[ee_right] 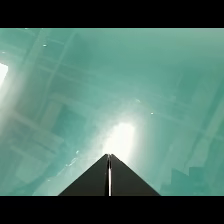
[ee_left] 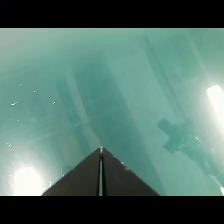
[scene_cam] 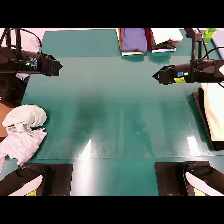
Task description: Fold the shirts.
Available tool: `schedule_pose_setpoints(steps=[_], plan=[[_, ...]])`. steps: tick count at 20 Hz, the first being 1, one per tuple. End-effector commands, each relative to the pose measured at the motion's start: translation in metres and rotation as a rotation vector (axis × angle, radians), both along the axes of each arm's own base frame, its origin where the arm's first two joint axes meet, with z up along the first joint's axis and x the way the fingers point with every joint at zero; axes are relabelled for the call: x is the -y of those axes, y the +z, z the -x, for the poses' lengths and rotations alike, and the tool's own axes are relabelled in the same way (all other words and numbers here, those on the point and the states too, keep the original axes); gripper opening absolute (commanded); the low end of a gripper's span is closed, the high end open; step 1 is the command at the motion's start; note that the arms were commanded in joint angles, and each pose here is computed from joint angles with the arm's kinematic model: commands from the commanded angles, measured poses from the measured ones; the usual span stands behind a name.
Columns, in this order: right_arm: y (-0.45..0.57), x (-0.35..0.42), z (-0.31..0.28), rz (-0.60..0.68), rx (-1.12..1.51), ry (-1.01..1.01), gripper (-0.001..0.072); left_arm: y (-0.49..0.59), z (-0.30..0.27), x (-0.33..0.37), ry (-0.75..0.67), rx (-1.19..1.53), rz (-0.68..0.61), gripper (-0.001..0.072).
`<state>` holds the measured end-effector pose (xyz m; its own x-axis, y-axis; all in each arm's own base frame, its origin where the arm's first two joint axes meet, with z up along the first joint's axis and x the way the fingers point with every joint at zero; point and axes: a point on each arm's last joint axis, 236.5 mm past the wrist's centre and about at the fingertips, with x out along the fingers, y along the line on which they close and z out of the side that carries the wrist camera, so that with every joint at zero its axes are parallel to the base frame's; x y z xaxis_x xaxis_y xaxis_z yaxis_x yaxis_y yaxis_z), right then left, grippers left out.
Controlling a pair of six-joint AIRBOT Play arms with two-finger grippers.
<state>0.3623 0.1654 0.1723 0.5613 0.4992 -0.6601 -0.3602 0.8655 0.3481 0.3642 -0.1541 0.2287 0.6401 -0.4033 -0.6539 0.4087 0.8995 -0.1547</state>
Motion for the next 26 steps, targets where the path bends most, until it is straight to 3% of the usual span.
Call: schedule_pose_setpoints(steps=[1,15,18,19,20,21,26], plan=[[0.001,-0.001,0.000,-0.001,0.001,0.001,0.0018,0.000,0.000,0.000,0.000,0.000,0.000,0.0027],[0.001,-0.001,0.000,-0.002,0.001,0.002,0.0017,0.016,-0.013,0.003,0.017,0.079,0.036,0.0027],[0.001,-0.001,0.001,-0.004,-0.001,0.003,0.0017,-0.005,-0.017,-0.054,0.127,0.034,-0.147,0.0028],[0.001,-0.002,0.001,-0.005,-0.002,0.004,0.0018,-0.021,-0.014,-0.088,0.207,-0.028,-0.219,0.0100],[0.001,-0.002,0.001,-0.006,-0.001,0.004,0.0018,-0.039,-0.007,-0.121,0.284,-0.103,-0.273,0.0468],[0.001,-0.002,0.001,-0.006,-0.001,0.003,0.0018,-0.061,0.001,-0.152,0.358,-0.183,-0.301,0.0665],[0.001,-0.002,0.000,-0.006,-0.001,0.003,0.0017,-0.184,0.054,-0.224,0.528,-0.509,-0.317,0.0664]])
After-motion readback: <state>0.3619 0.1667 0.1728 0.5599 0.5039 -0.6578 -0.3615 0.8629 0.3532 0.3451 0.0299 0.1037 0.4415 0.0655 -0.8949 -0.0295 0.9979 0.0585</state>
